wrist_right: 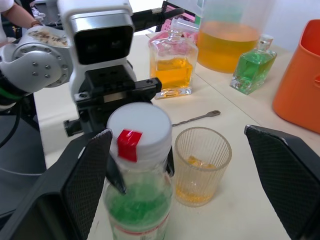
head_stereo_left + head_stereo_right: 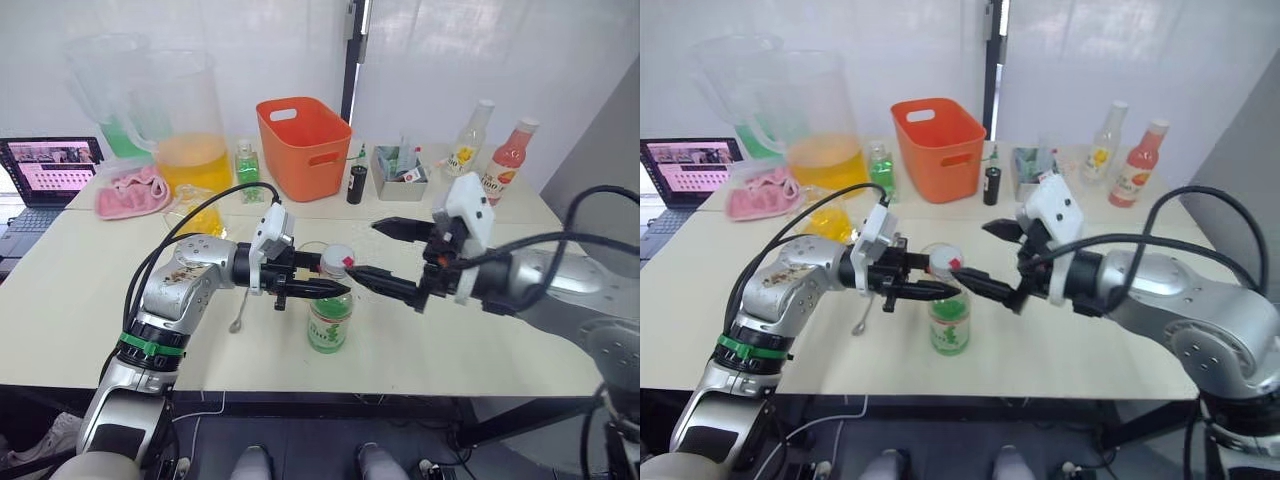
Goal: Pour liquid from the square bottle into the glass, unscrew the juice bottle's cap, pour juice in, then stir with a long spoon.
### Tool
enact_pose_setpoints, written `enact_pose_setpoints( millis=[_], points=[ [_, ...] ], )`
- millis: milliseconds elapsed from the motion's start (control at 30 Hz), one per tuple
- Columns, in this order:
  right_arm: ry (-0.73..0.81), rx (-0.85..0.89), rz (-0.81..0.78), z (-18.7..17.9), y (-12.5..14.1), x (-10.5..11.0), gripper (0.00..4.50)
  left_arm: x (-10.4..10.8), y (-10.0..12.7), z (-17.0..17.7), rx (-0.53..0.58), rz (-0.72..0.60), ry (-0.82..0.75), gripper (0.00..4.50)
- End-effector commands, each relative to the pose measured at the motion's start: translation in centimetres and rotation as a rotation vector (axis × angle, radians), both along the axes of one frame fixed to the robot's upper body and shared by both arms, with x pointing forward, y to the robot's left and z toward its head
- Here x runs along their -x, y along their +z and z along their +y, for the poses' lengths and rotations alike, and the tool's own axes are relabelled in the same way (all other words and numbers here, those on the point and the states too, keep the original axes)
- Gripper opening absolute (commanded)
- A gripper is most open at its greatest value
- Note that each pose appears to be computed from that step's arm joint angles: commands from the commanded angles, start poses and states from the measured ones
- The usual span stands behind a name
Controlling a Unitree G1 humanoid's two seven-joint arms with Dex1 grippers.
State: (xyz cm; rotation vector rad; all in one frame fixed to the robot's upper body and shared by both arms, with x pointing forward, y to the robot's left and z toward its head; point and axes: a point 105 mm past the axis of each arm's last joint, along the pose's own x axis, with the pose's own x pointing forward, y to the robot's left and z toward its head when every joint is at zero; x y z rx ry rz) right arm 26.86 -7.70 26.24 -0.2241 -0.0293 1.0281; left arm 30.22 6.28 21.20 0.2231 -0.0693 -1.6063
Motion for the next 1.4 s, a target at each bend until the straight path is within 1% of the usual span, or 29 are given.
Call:
enact_pose_setpoints(
  millis=[33, 300, 333, 367, 400, 533, 600, 667, 800, 967, 1100, 1233, 1333, 1400],
  points=[
    [0.001, -0.002, -0.005, 0.5, 0.1, 0.0, 4.50, 0.1, -0.7, -0.1, -0.036, -0.006, 0.001, 1.45],
    [0.016, -0.035, 0.014, 2.0, -0.2, 0.0, 4.50, 0.2, -0.8, -0.1, -0.032, -0.011, 0.004, 1.45],
    [0.013, -0.039, 0.020, 2.0, -0.2, 0.0, 4.24, 0.2, -0.9, -0.1, -0.033, -0.012, 0.004, 1.45],
    [0.011, -0.041, 0.024, 2.0, -0.2, 0.0, 3.87, 0.2, -0.9, -0.1, -0.033, -0.011, 0.003, 1.45],
    [0.011, -0.044, 0.026, 2.1, -0.2, 0.0, 3.72, 0.3, -0.9, -0.1, -0.033, -0.012, 0.003, 1.45],
    [0.028, -0.036, 0.035, 2.3, -0.4, 0.1, 2.33, 0.2, -1.0, 0.0, -0.035, -0.012, 0.008, 1.45],
    [0.050, -0.034, 0.033, 2.5, -0.4, 0.3, 1.73, 0.3, -1.0, 0.1, -0.036, -0.013, 0.010, 1.45],
    [0.073, -0.036, 0.030, 2.7, -0.3, 0.5, 1.72, 0.4, -1.0, 0.1, -0.036, -0.015, 0.008, 1.45],
    [0.211, 0.002, 0.022, 3.4, -0.3, 1.5, 1.72, 0.9, -0.6, 0.4, -0.036, -0.025, 0.009, 1.44],
    [0.360, 0.055, 0.021, 3.2, -0.4, 1.5, 1.72, 1.3, -0.3, 0.9, -0.038, -0.035, 0.028, 1.44],
    [0.567, 0.155, 0.032, 2.0, -1.2, 0.4, 1.72, 1.8, -0.4, 0.8, -0.055, -0.039, 0.020, 1.44],
    [0.823, 0.191, 0.051, 2.0, -0.5, 1.3, 1.72, 2.7, -0.3, 0.8, -0.051, -0.044, 0.019, 1.43],
    [0.891, 0.216, 0.029, 2.1, -0.3, 1.2, 1.72, 3.0, -0.2, 0.7, -0.051, -0.044, 0.019, 1.41],
    [0.929, 0.244, -0.006, 2.5, -0.1, 0.7, 1.72, 3.2, -0.2, 0.8, -0.049, -0.042, 0.032, 1.41]
  ],
)
